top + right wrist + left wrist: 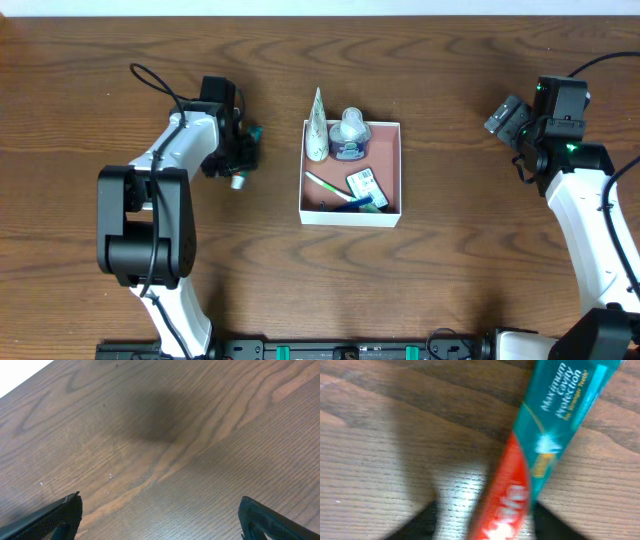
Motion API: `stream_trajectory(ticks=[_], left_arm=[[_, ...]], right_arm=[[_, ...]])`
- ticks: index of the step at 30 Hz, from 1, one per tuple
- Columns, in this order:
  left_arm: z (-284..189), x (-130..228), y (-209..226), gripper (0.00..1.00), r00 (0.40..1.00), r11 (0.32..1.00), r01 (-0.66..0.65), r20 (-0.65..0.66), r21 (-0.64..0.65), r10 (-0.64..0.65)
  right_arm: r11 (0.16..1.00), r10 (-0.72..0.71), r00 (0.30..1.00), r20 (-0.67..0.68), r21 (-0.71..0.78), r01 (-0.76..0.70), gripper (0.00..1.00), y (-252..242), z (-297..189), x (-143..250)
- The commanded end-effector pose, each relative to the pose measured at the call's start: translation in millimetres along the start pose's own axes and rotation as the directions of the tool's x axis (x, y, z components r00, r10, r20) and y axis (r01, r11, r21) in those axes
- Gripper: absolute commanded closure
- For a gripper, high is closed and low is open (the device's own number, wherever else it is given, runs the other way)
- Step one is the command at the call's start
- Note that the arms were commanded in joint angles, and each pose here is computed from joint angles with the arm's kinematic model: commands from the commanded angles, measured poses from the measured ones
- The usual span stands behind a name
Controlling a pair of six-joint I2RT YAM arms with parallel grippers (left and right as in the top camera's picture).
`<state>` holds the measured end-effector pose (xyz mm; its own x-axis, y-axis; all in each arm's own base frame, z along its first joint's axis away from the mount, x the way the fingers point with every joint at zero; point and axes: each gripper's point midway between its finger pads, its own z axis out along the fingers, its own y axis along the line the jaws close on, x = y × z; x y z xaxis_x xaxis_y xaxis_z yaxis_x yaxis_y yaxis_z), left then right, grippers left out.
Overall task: Pack container
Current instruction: 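Move the left gripper back to the toothpaste tube and grasp it, then lift the toothpaste tube into the box and release it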
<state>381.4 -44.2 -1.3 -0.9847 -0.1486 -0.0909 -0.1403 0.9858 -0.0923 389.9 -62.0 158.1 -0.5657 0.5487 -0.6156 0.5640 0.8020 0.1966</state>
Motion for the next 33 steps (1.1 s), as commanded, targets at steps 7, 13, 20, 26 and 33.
stream_trajectory(ticks=[7, 13, 20, 26, 33], left_arm=[[3.2, 1.1, -10.5, 0.81, 0.998, 0.998, -0.055, -0.008, -0.007, 0.055], [-10.5, 2.0, -11.1, 0.81, 0.998, 0.998, -0.056, 0.004, -0.004, 0.056], [-67.2, -2.4, -16.1, 0.81, 0.992, 0.998, -0.064, 0.11, 0.018, 0.062], [-145.5, 8.5, -38.3, 0.81, 0.954, 0.974, -0.188, 0.26, 0.125, 0.151], [-240.8, 51.1, -104.6, 0.81, 0.694, 0.746, -0.643, 0.544, 0.175, 0.471]], right_arm=[[1.0, 0.003, 1.0, 0.013, 0.013, -0.003, 0.01, -3.1, -0.7, -4.6], [1.0, 0.004, 1.0, 0.013, 0.013, -0.004, 0.01, -3.1, -0.7, -4.6], [1.0, 0.003, 1.0, 0.013, 0.013, -0.003, 0.01, -3.1, -0.7, -4.6], [1.0, 0.003, 1.0, 0.013, 0.013, -0.003, 0.01, -3.1, -0.7, -4.6], [1.0, 0.003, 1.0, 0.012, 0.012, -0.003, 0.01, -3.1, -0.7, -4.5]])
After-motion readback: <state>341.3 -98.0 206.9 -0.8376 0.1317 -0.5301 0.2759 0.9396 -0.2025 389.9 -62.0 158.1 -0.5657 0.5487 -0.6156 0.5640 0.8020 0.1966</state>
